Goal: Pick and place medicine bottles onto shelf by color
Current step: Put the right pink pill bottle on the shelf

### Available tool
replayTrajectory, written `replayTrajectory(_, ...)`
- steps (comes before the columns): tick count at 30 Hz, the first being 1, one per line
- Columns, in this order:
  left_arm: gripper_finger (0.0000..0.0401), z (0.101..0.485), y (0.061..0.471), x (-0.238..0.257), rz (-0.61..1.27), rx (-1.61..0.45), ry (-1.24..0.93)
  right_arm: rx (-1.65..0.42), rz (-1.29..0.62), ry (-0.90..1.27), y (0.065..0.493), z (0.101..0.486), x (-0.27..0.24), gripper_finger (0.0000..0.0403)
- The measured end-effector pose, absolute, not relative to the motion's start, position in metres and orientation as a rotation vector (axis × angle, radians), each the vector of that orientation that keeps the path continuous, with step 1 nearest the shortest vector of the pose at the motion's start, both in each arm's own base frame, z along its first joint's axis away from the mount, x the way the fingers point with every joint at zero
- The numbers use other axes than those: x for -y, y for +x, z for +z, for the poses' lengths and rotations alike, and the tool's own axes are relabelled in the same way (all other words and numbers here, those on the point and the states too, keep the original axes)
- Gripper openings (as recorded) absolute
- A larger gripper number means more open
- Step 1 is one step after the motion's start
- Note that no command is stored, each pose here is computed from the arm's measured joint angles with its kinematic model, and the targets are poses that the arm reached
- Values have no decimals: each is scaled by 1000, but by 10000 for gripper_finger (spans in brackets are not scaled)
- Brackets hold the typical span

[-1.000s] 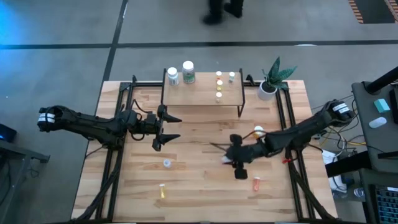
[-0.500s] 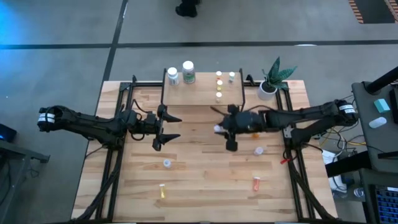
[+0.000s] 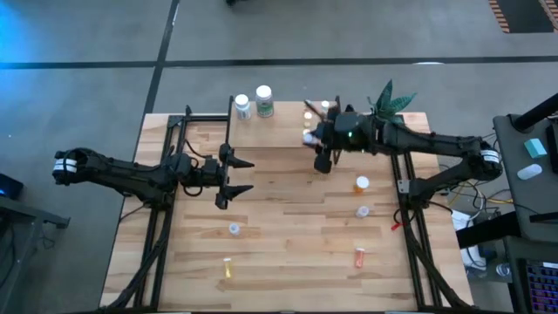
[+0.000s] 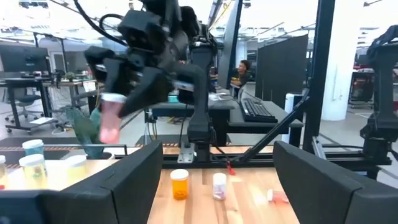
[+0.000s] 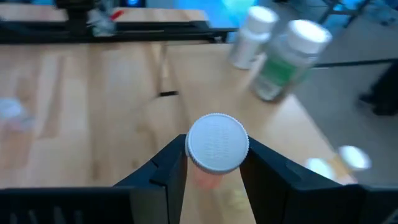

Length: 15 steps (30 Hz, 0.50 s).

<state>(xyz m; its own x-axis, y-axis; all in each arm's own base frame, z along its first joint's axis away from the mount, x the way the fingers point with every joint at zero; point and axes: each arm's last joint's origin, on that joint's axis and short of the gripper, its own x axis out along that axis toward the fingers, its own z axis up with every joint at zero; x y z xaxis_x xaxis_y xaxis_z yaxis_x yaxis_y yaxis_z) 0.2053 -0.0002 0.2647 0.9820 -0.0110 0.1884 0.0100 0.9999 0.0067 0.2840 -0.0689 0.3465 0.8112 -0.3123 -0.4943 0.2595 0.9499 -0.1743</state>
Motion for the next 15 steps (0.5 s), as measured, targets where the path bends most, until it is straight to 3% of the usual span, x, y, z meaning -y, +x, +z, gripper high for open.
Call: replayTrajectory(15, 288, 268, 203, -8, 37, 203, 12, -579, -463, 21, 247, 349, 138, 127)
